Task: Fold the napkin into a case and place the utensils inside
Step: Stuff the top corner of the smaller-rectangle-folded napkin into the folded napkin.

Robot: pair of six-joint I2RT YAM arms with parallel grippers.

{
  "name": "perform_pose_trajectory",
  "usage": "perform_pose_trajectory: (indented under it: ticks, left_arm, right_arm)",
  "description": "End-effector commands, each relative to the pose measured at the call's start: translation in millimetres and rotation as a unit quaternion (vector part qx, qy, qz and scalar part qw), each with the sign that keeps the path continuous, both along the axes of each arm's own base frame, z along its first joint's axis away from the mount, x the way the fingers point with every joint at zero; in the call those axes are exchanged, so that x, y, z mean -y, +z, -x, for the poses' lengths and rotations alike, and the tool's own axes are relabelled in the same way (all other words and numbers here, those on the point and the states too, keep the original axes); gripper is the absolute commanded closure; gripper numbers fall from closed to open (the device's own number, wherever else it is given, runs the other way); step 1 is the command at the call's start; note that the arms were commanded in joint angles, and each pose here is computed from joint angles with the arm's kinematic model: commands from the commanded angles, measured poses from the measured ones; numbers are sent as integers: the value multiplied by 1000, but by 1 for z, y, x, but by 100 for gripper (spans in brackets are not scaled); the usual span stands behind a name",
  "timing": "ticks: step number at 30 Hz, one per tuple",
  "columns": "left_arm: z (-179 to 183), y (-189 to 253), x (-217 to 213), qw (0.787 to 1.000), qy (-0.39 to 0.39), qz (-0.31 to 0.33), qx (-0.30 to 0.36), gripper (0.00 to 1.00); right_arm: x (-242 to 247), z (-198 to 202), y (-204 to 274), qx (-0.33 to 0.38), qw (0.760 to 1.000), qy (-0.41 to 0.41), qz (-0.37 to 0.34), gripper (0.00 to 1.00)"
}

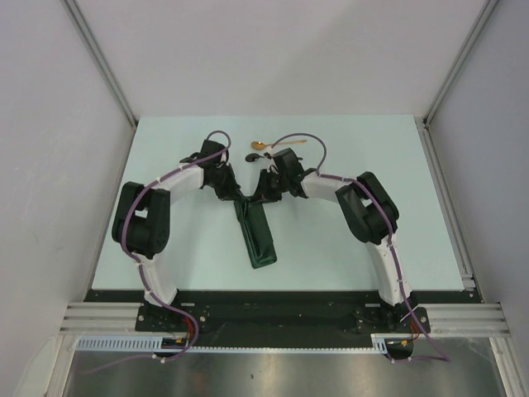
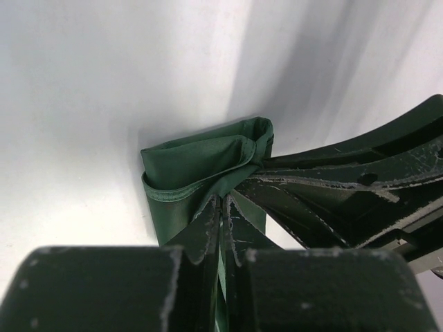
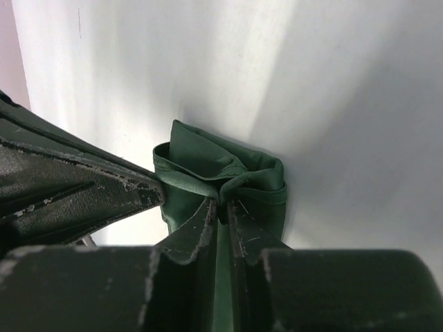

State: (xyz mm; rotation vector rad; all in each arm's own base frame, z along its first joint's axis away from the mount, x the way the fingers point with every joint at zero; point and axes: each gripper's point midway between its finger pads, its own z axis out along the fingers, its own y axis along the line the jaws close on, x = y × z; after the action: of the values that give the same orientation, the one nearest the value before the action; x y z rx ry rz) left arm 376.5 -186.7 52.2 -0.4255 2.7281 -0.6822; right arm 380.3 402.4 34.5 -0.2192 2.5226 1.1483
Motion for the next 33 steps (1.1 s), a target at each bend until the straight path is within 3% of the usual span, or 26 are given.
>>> perform_pose_trajectory:
  ticks: [1, 6, 16, 18, 20, 21, 23, 33]
  left_arm:
    - [-5, 3, -2, 1000, 4, -1, 12, 95]
    - [-5, 5, 0, 1000, 1, 6, 14, 95]
    - [-4, 9, 2, 1000, 0, 13, 16, 95]
    - [-3, 9, 1, 1000, -2, 11, 17, 95]
    - [-2, 10, 2, 1000, -4, 14, 17, 95]
    - [-2, 10, 3, 1000, -5, 16, 17, 95]
    - [-1, 10, 4, 1000, -7, 21, 17, 96]
    - [1, 11, 7, 999, -9, 33, 17, 96]
  right_arm:
    - [0, 1, 40, 42, 999, 13, -15, 86]
    - [3, 3, 43, 38, 999, 18, -19, 76]
    - [-3, 0, 45, 33, 999, 23, -35, 76]
    - [-3, 1, 48, 34, 998, 26, -35, 70]
    - [-5, 4, 50, 32, 998, 34, -41, 73]
    - [-6, 5, 52, 31, 998, 36, -45, 86]
    - [-10, 8, 55, 27, 997, 47, -59, 93]
    - [-31, 10, 50, 4, 992, 79, -100, 88]
